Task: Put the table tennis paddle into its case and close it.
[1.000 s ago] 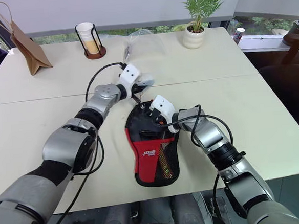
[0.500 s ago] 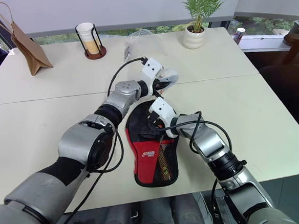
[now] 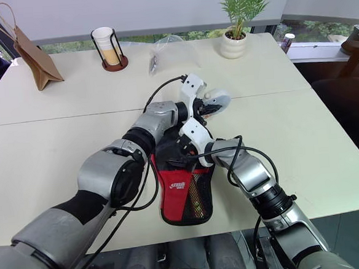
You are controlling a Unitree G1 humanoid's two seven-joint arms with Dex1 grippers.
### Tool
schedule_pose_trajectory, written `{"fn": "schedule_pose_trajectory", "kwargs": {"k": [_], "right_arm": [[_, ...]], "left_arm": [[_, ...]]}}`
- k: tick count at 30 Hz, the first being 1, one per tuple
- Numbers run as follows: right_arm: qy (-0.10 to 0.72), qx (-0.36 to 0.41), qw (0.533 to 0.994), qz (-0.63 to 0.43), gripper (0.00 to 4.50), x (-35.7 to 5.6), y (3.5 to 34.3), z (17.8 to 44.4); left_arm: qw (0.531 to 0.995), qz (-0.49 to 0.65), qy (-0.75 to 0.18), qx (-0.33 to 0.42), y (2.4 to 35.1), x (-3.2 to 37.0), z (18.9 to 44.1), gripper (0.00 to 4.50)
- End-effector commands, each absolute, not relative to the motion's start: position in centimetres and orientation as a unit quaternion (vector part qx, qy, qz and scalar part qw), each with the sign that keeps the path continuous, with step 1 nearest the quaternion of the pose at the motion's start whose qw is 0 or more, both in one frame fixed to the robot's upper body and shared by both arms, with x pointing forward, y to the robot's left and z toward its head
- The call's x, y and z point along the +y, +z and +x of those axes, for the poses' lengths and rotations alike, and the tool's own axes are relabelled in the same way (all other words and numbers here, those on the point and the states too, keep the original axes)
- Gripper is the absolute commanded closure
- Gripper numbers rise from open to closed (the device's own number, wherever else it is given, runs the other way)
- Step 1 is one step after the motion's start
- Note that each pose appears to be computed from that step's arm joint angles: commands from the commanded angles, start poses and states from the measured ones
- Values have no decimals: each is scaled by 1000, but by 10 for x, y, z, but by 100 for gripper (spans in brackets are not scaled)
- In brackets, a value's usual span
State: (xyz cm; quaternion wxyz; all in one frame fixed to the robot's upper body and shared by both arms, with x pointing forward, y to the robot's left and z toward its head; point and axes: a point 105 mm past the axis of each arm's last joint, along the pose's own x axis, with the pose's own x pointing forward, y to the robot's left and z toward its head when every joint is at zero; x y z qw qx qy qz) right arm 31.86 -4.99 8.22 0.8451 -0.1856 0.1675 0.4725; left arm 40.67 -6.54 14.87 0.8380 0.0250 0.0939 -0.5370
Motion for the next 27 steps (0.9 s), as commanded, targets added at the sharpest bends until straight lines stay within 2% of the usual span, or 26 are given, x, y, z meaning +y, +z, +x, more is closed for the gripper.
{"fn": "schedule_pose_trajectory", "kwargs": {"k": [1,2,3,14,19,22,27], "right_arm": [[457,298,817,-184,0,-72,19,301],[457,297,817,-186,0,-72,19,302],[457,296,817,-189,0,-73,20,303],[458,295,815,-199,0,-83,20,312],[461,275,820,-199,0,-83,32,320],[471,237,829,-186,0,-80,60,324],[453,171,854,-187,0,-85,109,332]], "left_arm": [[836,23,-545,51,179,-67,411,83],[838,22,-542,50,181,-64,413,34],[840,17,-540,49,183,-61,414,6],[865,-136,-481,56,216,-24,437,6],[875,-20,-482,26,215,3,442,6],[848,93,-521,10,204,21,435,6],[811,138,-569,-1,196,46,422,6]]}}
